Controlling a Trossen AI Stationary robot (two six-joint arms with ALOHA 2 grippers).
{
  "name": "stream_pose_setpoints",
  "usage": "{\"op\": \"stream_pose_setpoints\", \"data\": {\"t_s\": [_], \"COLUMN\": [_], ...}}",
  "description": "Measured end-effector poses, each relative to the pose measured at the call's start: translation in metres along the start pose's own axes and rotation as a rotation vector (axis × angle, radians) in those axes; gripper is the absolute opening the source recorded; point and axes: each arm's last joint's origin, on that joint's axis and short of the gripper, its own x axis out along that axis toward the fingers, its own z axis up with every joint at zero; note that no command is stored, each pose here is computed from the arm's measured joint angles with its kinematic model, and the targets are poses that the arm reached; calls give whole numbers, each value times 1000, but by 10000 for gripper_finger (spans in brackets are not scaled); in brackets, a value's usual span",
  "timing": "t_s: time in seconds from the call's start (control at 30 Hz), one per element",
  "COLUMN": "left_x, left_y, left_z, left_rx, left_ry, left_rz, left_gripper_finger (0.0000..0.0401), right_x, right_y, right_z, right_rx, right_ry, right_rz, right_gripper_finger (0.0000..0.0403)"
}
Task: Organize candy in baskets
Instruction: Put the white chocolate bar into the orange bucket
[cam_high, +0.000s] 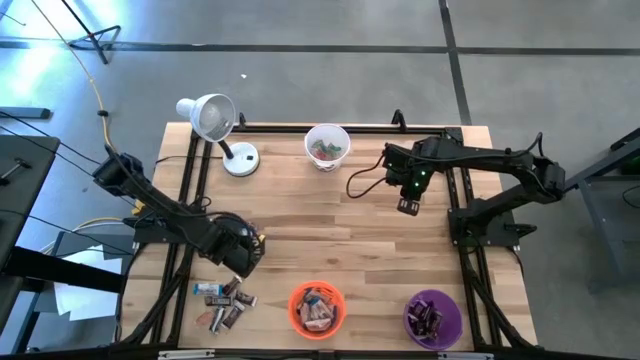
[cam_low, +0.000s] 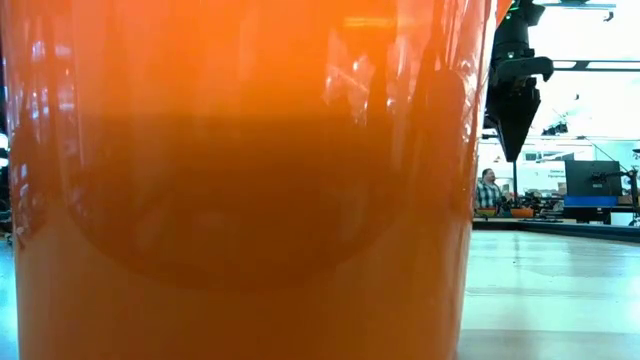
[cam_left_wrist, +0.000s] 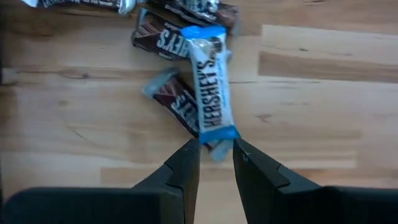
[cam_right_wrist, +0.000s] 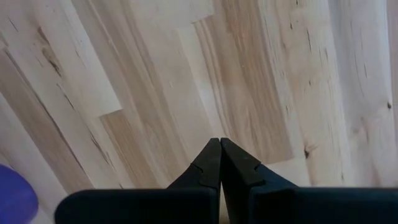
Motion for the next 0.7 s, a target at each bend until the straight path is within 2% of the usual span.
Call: {"op": "stream_pose_setpoints", "data": {"t_s": [0.17,0.33,0.7], "left_x": [23,41,63], "left_y": [1,-1,10], "left_z": [6,12,27], "left_rx": [-45,-39,-48], "left_ry": [10,37,11], "left_rz": [-16,-68,17], "left_gripper_finger": [85,85,85], "right_x": [0,0,0], "right_y": [0,0,0], "right_z": [1,3,5], "right_rx": [-7,-10,25], "right_ry": [-10,-32,-51], "right_rz": [0,-1,4], "right_gripper_finger": [0,0,0]}}
